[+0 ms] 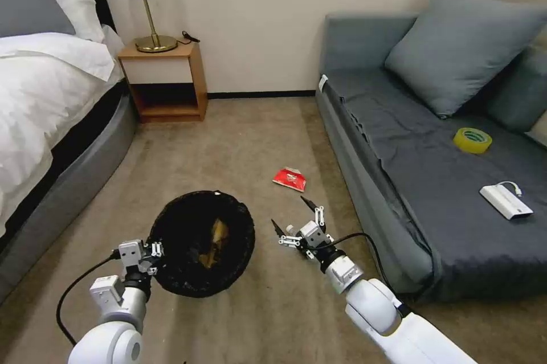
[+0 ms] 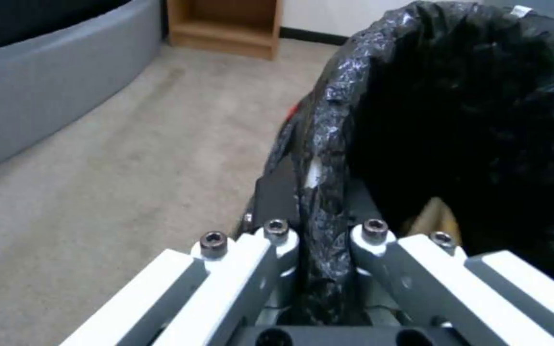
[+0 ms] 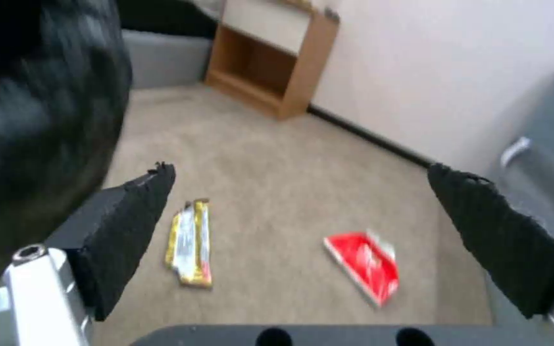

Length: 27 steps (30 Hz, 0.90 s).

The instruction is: Pick up the trash bin, then pick up the garbage on the floor and place it into the trash bin.

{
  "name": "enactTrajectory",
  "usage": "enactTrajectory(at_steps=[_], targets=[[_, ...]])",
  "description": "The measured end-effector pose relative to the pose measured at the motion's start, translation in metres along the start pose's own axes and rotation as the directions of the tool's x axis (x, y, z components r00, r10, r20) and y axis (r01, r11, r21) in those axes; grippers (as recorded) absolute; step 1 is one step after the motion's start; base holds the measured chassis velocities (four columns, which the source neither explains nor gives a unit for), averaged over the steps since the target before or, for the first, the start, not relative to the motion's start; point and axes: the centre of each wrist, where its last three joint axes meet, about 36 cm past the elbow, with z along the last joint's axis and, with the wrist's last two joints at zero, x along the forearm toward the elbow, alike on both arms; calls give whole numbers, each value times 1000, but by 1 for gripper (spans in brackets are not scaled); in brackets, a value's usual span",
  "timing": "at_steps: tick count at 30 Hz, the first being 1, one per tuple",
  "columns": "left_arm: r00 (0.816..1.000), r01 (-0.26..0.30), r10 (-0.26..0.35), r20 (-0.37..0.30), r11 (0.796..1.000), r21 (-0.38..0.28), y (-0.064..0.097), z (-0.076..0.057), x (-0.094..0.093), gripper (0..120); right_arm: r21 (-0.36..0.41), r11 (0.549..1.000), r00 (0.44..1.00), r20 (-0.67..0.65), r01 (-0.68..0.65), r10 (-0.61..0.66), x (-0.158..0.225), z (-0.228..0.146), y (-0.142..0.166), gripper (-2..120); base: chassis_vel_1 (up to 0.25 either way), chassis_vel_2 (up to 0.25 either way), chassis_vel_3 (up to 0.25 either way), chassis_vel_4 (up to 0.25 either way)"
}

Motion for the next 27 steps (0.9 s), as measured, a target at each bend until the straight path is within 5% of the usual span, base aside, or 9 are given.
enactTrajectory(at_steps=[15,27], targets=[[999,44,-43,16,999,-28,6,0,-1,4,-102,995,982,-186,-8,-11,-18,32,-5,100,0,0,0,0],[994,102,-100,42,994,-40,32,-9,-2,4,-241,970,899,-417,36,-137,-75,56,-47,100,0,0,0,0]])
